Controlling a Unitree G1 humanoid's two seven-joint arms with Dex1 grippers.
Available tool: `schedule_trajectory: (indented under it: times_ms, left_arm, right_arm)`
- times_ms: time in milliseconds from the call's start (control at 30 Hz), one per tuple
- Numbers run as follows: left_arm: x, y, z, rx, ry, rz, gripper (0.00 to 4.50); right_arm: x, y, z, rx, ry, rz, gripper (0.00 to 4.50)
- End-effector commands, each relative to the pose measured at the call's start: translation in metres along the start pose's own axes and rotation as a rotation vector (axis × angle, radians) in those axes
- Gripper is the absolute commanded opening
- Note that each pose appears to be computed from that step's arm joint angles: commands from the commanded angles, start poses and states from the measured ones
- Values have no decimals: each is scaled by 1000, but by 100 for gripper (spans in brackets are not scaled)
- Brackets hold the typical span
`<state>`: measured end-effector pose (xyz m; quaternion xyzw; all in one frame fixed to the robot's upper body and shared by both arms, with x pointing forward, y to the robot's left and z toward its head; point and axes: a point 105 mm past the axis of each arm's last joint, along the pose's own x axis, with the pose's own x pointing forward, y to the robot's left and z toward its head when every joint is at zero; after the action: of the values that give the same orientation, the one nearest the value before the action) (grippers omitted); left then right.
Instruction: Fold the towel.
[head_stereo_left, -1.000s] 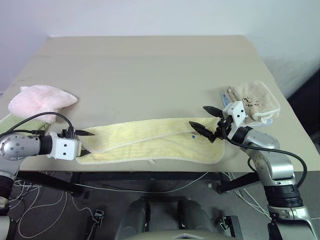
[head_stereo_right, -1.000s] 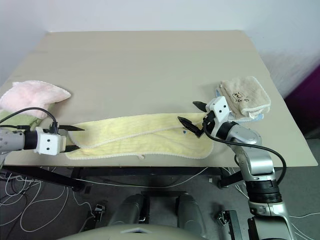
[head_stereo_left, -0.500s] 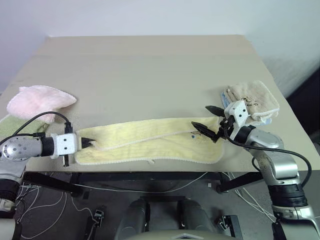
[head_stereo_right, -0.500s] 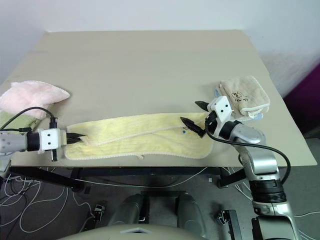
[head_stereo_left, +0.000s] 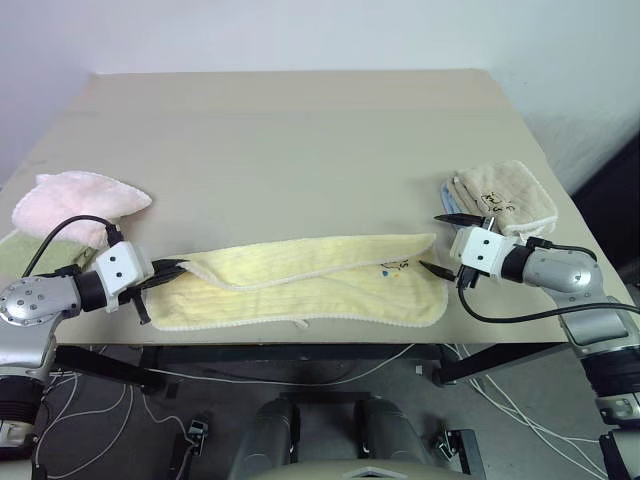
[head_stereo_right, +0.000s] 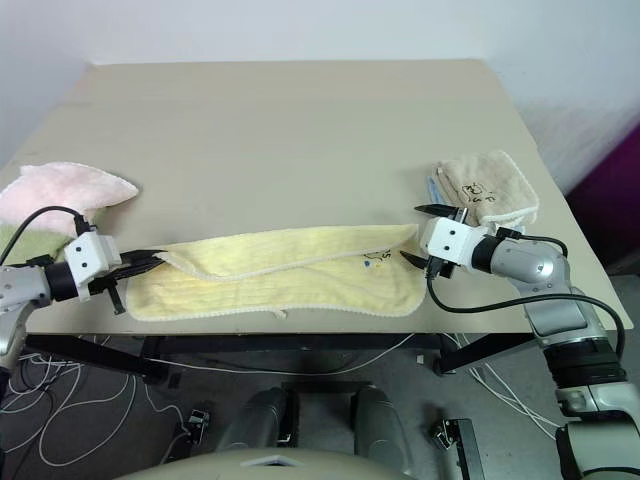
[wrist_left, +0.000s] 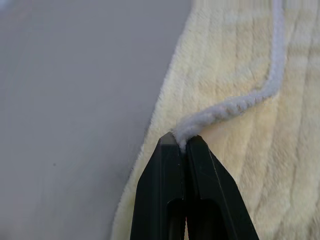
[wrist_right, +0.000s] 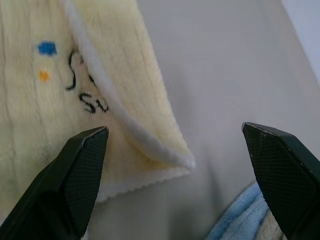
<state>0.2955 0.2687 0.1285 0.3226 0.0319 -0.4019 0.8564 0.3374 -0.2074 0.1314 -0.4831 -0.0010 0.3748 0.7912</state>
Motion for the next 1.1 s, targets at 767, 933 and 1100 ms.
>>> schedule_trajectory:
  times_ms: [767,933,1100]
  left_arm:
    - [-2,8,14,7,-27,67,0]
    - [-7,34,22,-67,-92,225,0]
    - [-13,72,33,-121,-159,416,0]
  right_arm:
    - [7,-11,16,-206,-43,6,2]
    - [3,-23,18,-241,-37,-52,2]
    - [2,-48,30,-219,-82,-134,2]
